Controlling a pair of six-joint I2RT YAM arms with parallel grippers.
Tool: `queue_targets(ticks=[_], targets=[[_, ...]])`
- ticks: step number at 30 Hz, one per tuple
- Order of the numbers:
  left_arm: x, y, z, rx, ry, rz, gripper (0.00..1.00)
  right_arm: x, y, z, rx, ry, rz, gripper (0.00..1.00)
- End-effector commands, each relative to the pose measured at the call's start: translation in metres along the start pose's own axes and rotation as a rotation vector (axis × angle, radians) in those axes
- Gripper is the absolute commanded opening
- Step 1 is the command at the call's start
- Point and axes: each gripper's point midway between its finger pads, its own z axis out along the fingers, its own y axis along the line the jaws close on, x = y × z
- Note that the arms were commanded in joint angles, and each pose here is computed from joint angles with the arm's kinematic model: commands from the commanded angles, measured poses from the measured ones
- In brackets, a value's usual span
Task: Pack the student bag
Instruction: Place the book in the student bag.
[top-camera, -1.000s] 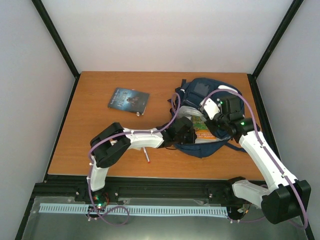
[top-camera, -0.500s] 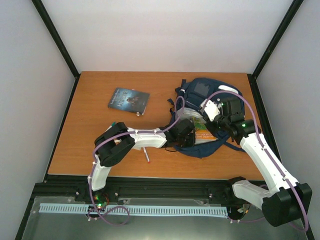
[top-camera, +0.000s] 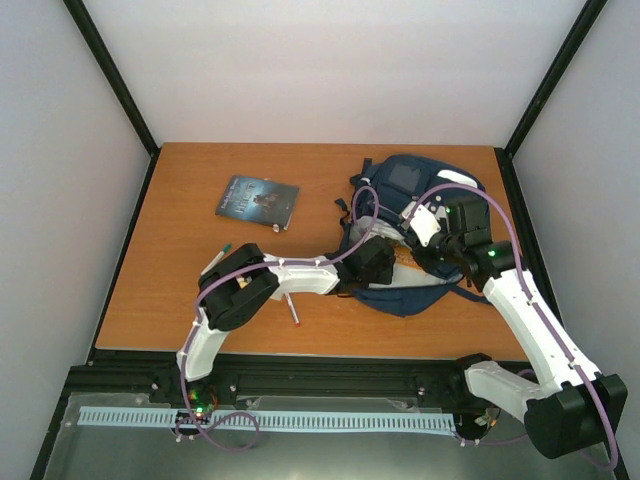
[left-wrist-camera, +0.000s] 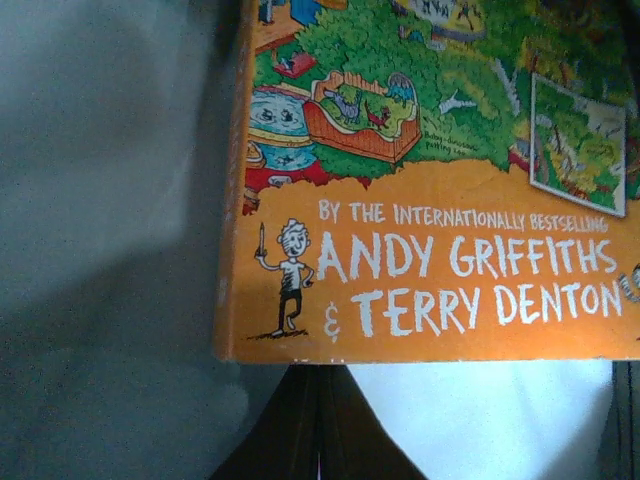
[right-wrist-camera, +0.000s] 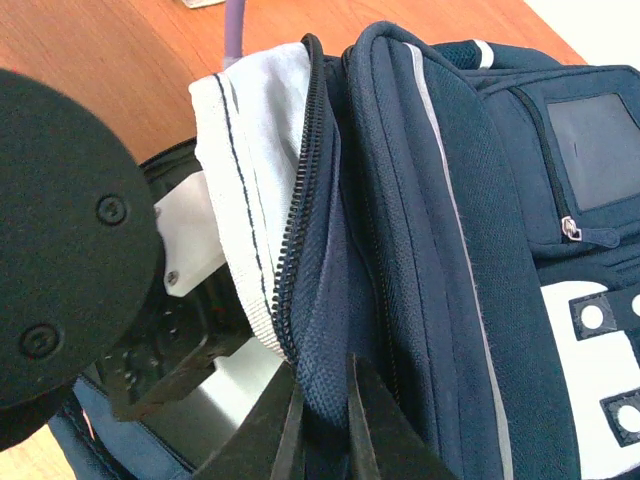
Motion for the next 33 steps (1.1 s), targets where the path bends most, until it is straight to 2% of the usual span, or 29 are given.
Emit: queue_targets(ticks=[1,6,13,19,25,29,33], targets=[[-0.056,-0.033,0.006,0.117,-0.220,-0.059,0.01,-0.025,-0.001,-0.017,0.008,-0.096,-0.033,0.03],[-0.071,-0.047,0.022,0.198,-0.295,-0.116,0.01,-0.021,-0.001,-0.016,0.011,-0.080,-0.034,0.03],[-0.070,-0.052,0.033,0.263,-0.310,-0.162,0.01,-0.009,-0.011,-0.008,0.065,-0.042,-0.025,0.03],[-0.060,-0.043,-0.004,0.279,-0.278,-0.148,0.03,0.001,-0.026,-0.005,0.128,-0.016,-0.002,0.03],[-0.032,-0.047,-0.034,0.341,-0.121,-0.096,0.16,0.014,-0.036,0.006,0.152,0.014,0.029,0.03],[-0.024,-0.040,-0.065,0.372,-0.100,-0.143,0.20,0.027,-0.036,0.017,0.151,0.048,0.038,0.03],[-0.016,-0.021,-0.094,0.311,-0.069,-0.151,0.23,0.046,-0.030,0.024,0.133,0.110,0.017,0.03]])
